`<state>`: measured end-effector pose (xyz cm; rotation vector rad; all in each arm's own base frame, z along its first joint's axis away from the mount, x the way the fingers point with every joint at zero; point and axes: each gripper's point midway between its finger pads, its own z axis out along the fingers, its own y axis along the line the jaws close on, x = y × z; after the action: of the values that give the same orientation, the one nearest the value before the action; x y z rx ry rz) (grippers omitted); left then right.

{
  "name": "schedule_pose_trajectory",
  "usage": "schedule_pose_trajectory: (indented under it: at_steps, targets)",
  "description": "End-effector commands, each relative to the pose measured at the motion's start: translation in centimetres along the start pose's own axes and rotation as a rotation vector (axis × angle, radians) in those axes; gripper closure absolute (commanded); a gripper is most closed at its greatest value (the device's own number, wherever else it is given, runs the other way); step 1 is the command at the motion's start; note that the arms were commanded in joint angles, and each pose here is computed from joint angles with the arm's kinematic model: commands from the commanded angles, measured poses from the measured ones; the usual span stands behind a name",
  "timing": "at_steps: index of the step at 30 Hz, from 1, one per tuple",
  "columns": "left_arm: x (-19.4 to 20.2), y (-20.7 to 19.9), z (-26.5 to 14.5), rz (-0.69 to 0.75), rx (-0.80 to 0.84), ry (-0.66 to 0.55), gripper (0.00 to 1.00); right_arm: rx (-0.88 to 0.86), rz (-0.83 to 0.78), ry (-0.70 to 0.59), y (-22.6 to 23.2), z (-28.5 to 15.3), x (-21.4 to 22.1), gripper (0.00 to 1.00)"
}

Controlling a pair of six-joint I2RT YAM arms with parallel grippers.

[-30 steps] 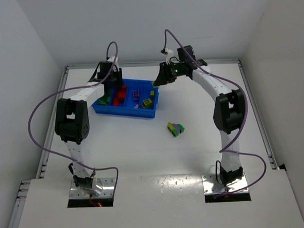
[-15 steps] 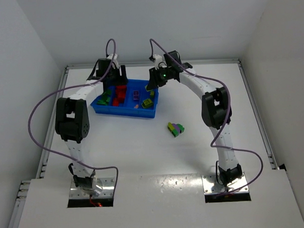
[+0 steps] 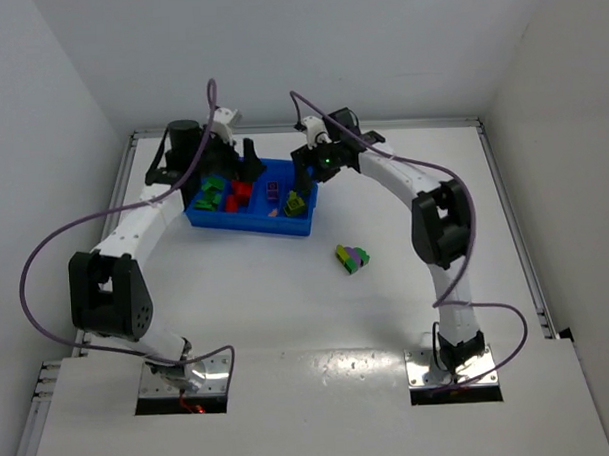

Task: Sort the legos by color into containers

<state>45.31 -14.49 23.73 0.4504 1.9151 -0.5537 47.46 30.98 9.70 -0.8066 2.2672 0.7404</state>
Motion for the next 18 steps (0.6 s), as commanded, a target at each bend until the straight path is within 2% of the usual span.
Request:
schedule_pose_trajectory:
  at_steps: [1, 2, 3, 4, 5, 6, 7, 8, 9, 11, 12, 14, 16, 17, 18]
  targets:
    - [2.5, -7.2, -0.7, 0.156, 0.241, 0.032, 0.05, 0.124, -0.104, -0.154, 0.7, -9.0, -5.2, 0.26]
    - [3.1, -8.5, -0.8, 0.166, 0.258, 0.042, 0.05, 0.195, -0.101, -0.157, -0.5, -10.6, -4.9, 0.26]
    - [3.6, -10.0, -1.2, 0.190, 0.277, 0.048, 0.06, 0.228, -0.086, -0.120, -1.3, -11.3, -2.7, 0.26]
    - [5.4, -12.6, -1.0, 0.220, 0.312, 0.082, 0.06, 0.286, -0.084, -0.158, -2.1, -14.9, -3.0, 0.26]
    - [6.3, -14.0, -0.8, 0.233, 0.331, 0.097, 0.06, 0.339, -0.065, -0.158, -3.1, -16.4, -2.2, 0.26]
    - [6.7, -15.3, -0.9, 0.263, 0.350, 0.095, 0.06, 0.351, -0.025, -0.107, -3.7, -17.0, 0.7, 0.26]
    - [8.9, -17.8, -1.0, 0.298, 0.412, 0.132, 0.08, 0.373, -0.019, -0.098, -5.1, -18.7, 2.0, 0.26]
    - [9.5, -19.1, -1.1, 0.329, 0.456, 0.128, 0.10, 0.360, -0.044, -0.122, -4.2, -20.9, 2.2, 0.26]
    - [9.6, -20.1, -1.3, 0.389, 0.501, 0.116, 0.12, 0.372, -0.058, -0.060, -4.9, -21.3, 5.6, 0.26]
    - [12.6, -22.9, -2.0, 0.449, 0.661, 0.175, 0.15, 0.399, -0.073, -0.046, -4.3, -23.0, 9.0, 0.26]
    - [13.2, -23.6, -2.0, 0.532, 0.720, 0.169, 0.20, 0.405, -0.086, -0.037, -4.1, -23.5, 10.1, 0.26]
    - [15.3, -25.3, -1.4, 0.596, 0.829, 0.201, 0.24, 0.428, -0.060, -0.003, -4.1, -23.9, 13.0, 0.27]
    - [17.1, -25.3, -0.6, 0.662, 0.882, 0.257, 0.24, 0.456, -0.038, 0.015, -4.1, -25.1, 14.6, 0.27]
    - [15.8, -25.8, 0.2, 0.689, 0.912, 0.234, 0.24, 0.464, -0.004, 0.019, -4.2, -25.3, 15.6, 0.27]
    - [18.1, -25.4, 0.8, 0.698, 0.952, 0.310, 0.24, 0.472, 0.009, -0.001, -4.2, -25.9, 15.7, 0.27]
